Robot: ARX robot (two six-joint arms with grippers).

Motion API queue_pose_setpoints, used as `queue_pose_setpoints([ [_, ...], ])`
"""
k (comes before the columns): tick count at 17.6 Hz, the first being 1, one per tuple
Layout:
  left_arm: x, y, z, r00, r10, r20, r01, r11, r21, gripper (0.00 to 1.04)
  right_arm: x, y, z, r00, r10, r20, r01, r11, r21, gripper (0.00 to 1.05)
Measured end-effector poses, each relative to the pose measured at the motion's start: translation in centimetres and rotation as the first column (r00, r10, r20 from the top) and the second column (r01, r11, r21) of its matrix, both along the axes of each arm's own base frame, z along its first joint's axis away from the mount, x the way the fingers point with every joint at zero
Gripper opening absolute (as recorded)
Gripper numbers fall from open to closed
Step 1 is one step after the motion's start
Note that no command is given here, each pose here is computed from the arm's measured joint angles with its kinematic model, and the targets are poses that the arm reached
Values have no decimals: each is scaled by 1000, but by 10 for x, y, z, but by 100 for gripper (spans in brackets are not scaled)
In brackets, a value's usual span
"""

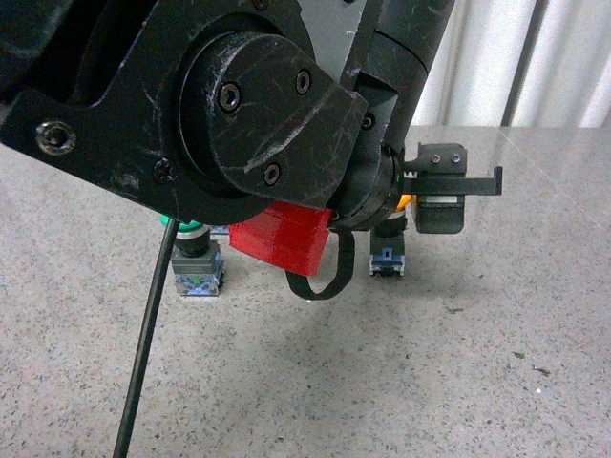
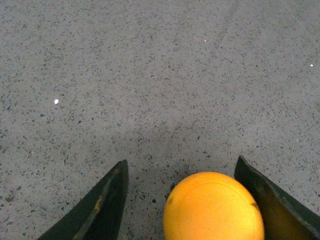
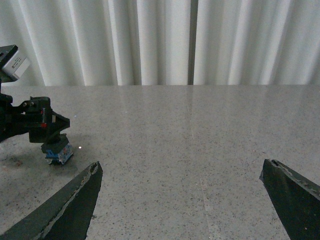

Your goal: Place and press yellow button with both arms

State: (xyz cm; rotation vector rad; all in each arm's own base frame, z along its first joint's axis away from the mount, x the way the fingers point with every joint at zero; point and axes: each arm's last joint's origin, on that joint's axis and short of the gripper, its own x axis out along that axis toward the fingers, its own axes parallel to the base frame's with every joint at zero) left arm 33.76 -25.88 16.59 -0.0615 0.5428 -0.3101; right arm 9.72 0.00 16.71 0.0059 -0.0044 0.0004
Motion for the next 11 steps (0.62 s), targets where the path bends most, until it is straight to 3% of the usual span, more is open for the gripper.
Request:
queue_pose_setpoints([
  [3,1,-1,4,1000,-1,17,2,1000,-23,99,0,0,0,1000,0,0,0,1000,0,98],
  [6,2,5,23,998,4,69,-1,999,-46,98,0,0,0,1000,0,0,0,1000,0,98],
  [8,2,21,61,982,27,189,-10,996,-90,98,0,0,0,1000,0,0,0,1000,0,98],
  [9,-2,47,93,952,59,300,-29,994,-103,98,0,0,0,1000,0,0,0,1000,0,98],
  [11,-24,96,130,890,94,447,-78,995,-55,98,0,0,0,1000,0,0,0,1000,0,98],
])
